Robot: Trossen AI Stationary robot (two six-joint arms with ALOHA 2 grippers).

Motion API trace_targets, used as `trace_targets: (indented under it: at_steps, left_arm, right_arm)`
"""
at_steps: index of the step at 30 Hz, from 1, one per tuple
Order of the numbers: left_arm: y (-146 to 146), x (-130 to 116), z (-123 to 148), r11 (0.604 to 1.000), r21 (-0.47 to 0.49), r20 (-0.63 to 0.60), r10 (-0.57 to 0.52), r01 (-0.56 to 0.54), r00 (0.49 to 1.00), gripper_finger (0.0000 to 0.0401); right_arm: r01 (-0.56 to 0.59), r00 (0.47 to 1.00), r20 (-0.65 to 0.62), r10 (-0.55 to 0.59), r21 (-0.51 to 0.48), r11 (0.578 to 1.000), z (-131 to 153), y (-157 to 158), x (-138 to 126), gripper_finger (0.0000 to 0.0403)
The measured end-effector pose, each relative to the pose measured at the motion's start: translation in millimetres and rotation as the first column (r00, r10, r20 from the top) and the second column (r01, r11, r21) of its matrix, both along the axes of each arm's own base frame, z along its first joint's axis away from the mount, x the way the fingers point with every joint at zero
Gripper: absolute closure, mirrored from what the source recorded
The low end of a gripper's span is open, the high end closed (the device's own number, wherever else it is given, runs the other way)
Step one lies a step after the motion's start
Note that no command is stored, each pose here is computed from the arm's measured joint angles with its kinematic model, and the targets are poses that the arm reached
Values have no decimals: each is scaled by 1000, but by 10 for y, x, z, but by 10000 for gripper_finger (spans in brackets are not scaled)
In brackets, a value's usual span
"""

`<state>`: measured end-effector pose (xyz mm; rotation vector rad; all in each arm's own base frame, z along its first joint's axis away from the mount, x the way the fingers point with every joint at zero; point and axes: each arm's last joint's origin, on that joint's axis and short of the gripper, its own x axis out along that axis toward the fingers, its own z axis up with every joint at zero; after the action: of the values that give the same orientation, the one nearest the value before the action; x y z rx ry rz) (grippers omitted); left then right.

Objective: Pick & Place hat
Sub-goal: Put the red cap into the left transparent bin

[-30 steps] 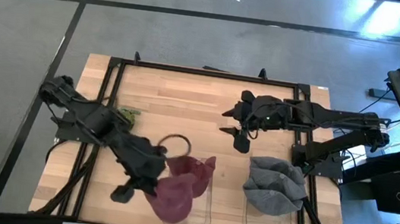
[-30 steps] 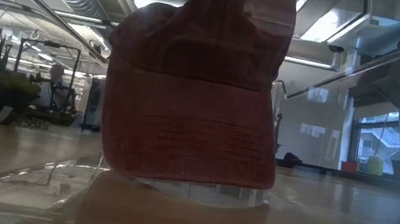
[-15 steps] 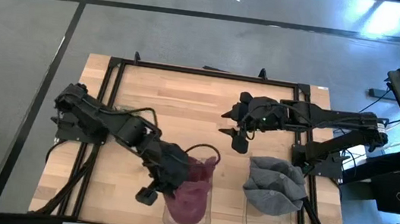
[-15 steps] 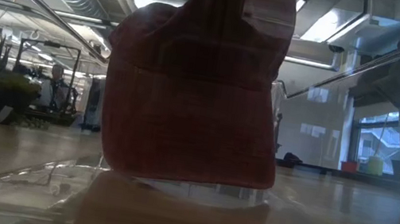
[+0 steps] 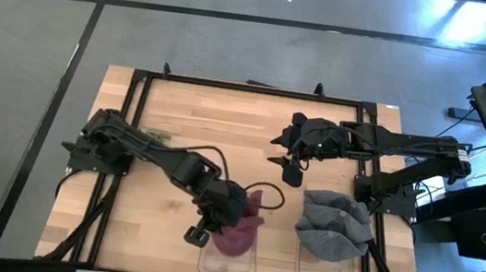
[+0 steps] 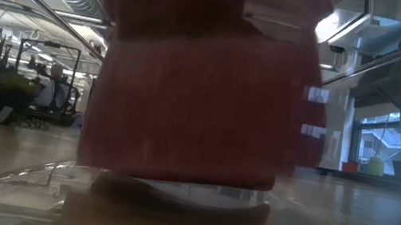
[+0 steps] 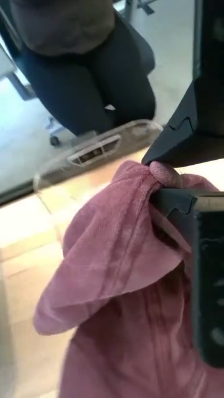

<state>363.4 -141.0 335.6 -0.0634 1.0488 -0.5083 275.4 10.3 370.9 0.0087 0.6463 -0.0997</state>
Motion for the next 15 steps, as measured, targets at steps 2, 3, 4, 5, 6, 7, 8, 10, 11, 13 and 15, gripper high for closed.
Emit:
trace_targets:
  at_steps: [2,3,4,5,6,7,8,10,11,13,15]
  left_arm:
    - [21,14,-68,1000,20,-41,9,-8,999,360]
    - [38,24,-99,999,32,-58,16,-15,998,360]
    - [54,41,-114,999,34,-61,23,-21,998,358]
    - [70,49,-131,999,41,-69,29,-26,997,353]
    - [86,47,-140,999,42,-83,32,-28,996,348]
    - [98,46,-144,999,44,-89,35,-31,995,343]
    - [107,51,-142,998,46,-86,39,-35,996,337]
    - [129,57,-143,997,60,-80,45,-40,996,327]
    - [132,59,-143,997,69,-75,42,-37,996,322]
    - [153,62,-147,994,94,-69,52,-46,996,316]
    - [165,61,-151,990,123,-66,82,-74,994,309]
  right_arm:
    - [0,1000,-3,0,0,1000,-3,0,-2,163]
    - [0,1000,-3,0,0,1000,-2,0,-2,163]
    - [0,1000,-2,0,0,1000,-2,0,-1,163]
    - [0,1000,-3,0,0,1000,-3,0,-2,163]
    - [0,1000,-2,0,0,1000,-2,0,-1,163]
    - [0,1000,-3,0,0,1000,-2,0,-2,163]
    - [0,1000,-2,0,0,1000,-2,0,-1,163]
    - [0,1000,-3,0,0,1000,-2,0,-2,163]
    - [0,1000,-3,0,0,1000,-3,0,-1,163]
    - [-1,1000,-3,1,0,1000,-2,0,-2,163]
    - [-1,1000,-2,1,0,1000,-2,0,-1,163]
